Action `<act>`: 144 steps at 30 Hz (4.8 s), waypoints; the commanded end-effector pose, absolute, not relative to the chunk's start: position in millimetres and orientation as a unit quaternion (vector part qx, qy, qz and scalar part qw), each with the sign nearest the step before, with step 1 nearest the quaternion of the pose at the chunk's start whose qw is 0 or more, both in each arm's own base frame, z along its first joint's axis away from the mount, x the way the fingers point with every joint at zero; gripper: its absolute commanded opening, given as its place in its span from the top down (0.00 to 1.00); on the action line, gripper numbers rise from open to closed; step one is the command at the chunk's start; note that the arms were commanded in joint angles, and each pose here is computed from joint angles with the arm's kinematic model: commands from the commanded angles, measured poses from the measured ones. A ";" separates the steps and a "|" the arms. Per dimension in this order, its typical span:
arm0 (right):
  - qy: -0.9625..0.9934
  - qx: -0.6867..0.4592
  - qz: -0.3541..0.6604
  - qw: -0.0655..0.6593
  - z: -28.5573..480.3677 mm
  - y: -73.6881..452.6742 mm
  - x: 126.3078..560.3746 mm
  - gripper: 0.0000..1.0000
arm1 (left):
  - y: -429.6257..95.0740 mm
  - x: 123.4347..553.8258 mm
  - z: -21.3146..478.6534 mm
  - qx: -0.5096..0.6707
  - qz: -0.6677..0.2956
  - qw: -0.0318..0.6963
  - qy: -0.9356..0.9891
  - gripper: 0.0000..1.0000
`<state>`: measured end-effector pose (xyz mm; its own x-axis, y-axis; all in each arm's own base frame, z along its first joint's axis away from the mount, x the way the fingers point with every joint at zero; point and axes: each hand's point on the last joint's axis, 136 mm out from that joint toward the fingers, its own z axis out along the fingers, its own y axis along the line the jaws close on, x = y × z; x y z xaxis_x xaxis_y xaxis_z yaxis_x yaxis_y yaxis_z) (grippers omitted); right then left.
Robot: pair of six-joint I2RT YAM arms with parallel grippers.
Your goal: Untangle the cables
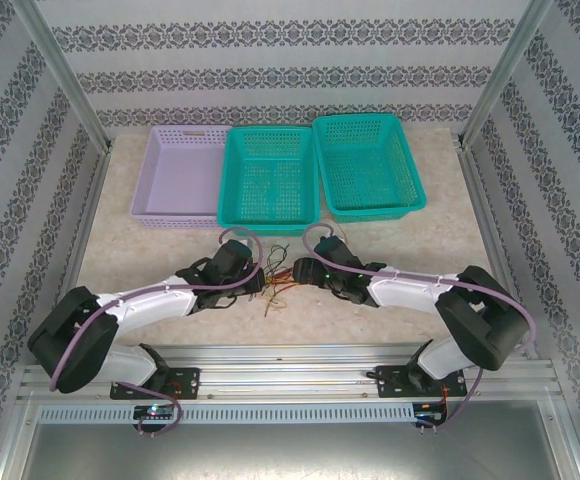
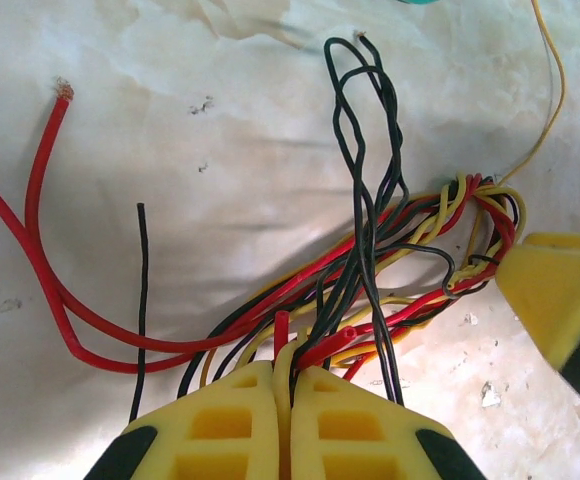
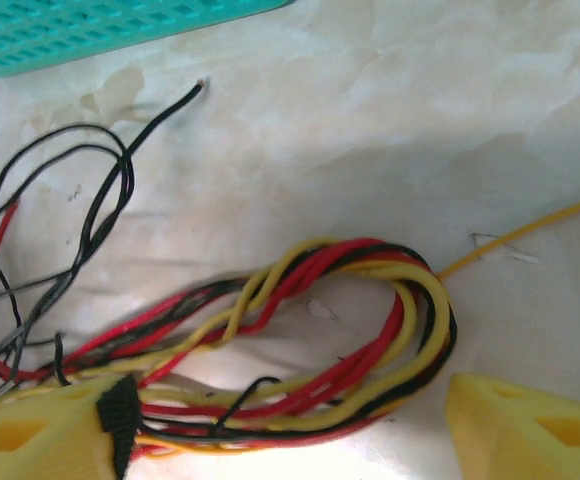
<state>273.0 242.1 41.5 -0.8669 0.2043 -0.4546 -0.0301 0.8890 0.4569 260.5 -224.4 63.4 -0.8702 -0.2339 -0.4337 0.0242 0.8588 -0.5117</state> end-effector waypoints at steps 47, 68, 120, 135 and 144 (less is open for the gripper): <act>0.918 0.149 0.180 0.319 64.5 141.6 270.5 1.00 | -186.5 234.1 126.1 -0.054 -0.266 0.329 0.905 1.00; 0.912 0.188 0.188 0.311 89.6 78.0 271.4 0.99 | -157.6 231.8 148.8 -0.001 -0.169 0.351 0.921 1.00; 0.844 -0.213 0.322 0.372 150.4 302.5 244.1 0.55 | -251.8 258.2 240.1 -0.021 -0.433 0.385 0.815 1.00; 0.838 -0.217 0.296 0.403 151.4 300.8 244.3 0.97 | -246.4 254.5 243.8 -0.031 -0.440 0.388 0.809 1.00; 0.853 -0.179 0.239 0.427 147.0 250.9 245.8 1.00 | -210.8 243.1 262.5 -0.028 -0.383 0.430 0.817 1.00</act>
